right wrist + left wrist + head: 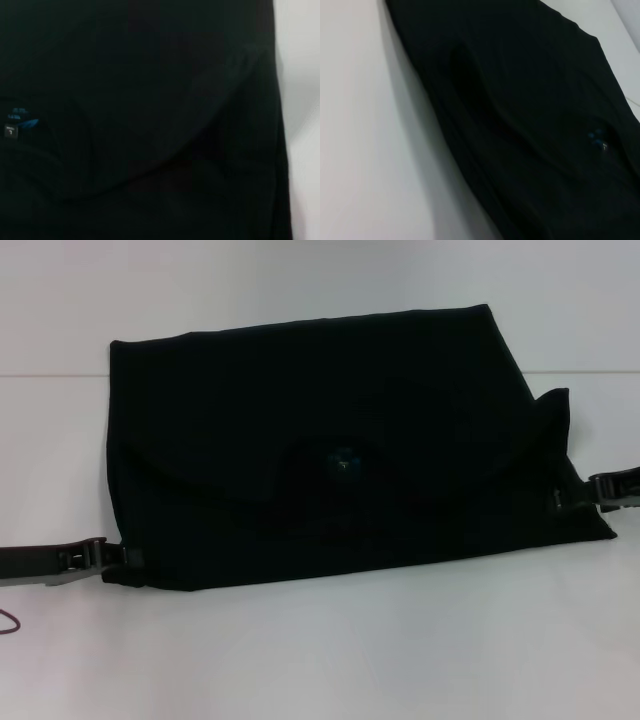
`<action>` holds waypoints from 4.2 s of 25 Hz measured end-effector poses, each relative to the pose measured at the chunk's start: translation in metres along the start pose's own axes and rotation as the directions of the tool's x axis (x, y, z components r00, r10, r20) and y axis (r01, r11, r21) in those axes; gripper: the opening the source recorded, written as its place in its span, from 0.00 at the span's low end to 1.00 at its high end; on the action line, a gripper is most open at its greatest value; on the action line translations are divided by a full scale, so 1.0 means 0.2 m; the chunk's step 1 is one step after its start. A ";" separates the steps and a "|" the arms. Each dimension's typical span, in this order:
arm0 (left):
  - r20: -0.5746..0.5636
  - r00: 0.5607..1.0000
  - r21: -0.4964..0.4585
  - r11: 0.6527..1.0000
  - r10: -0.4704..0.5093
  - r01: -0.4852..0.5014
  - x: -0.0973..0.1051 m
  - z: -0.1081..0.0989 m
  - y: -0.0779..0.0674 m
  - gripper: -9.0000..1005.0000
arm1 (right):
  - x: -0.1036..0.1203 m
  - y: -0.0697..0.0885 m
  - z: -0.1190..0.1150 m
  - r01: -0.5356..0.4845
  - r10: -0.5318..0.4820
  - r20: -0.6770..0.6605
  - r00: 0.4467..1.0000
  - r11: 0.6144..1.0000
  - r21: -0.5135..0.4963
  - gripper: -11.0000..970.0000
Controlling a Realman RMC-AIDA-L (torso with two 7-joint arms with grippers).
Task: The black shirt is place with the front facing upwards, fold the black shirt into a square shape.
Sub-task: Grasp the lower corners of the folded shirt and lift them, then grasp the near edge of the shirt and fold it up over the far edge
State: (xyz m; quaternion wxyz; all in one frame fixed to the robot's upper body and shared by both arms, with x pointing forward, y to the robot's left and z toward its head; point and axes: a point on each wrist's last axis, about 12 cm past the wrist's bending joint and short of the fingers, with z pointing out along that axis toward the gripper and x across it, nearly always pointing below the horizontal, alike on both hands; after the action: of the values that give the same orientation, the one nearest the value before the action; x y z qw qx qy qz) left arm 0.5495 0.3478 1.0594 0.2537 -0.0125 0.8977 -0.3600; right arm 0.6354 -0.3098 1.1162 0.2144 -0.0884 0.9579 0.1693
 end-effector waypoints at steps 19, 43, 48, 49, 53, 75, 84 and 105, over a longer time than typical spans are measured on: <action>0.002 1.000 0.002 1.000 0.003 -0.003 0.00 0.00 0.00 0.10 | 0.01 0.06 0.10 0.046 -0.046 0.005 0.999 0.999 0.014 0.74; -0.027 1.000 0.055 0.998 0.012 -0.011 0.00 -0.02 -0.03 0.11 | 0.01 0.05 0.05 0.065 -0.065 -0.018 0.998 0.998 -0.013 0.08; -0.094 0.996 0.143 0.990 0.011 0.003 0.02 -0.08 -0.06 0.12 | 0.08 0.02 -0.04 0.073 -0.080 -0.125 0.989 0.995 -0.063 0.07; -0.117 0.993 0.167 0.986 0.012 0.007 0.04 -0.09 -0.07 0.12 | 0.12 0.01 -0.07 0.073 -0.083 -0.160 0.984 0.995 -0.069 0.07; -0.217 0.976 0.244 0.969 0.024 0.031 0.10 -0.16 -0.09 0.12 | 0.26 -0.04 -0.13 0.064 -0.089 -0.274 0.958 0.993 -0.100 0.07; -0.533 0.814 0.415 0.910 0.230 0.014 0.25 -0.18 -0.21 0.14 | 0.64 -0.12 -0.23 0.012 -0.156 -0.369 0.916 0.931 -0.365 0.07; -0.232 0.969 0.434 0.901 0.081 0.028 0.05 -0.28 -0.19 0.14 | 0.44 -0.22 -0.40 -0.091 0.069 -0.062 0.996 0.856 -0.508 0.07; 0.313 0.928 0.208 0.968 -0.202 0.140 -0.11 -0.13 0.00 0.16 | 0.15 -0.06 0.02 -0.261 0.471 0.380 0.796 0.834 -0.487 0.08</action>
State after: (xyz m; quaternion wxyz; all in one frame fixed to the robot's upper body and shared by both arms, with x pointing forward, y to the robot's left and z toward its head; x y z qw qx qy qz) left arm 0.5567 0.3684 1.0853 0.3688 -0.1280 0.8008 -0.4541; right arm 0.6126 -0.3225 1.0958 0.3860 0.1053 0.8135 0.4220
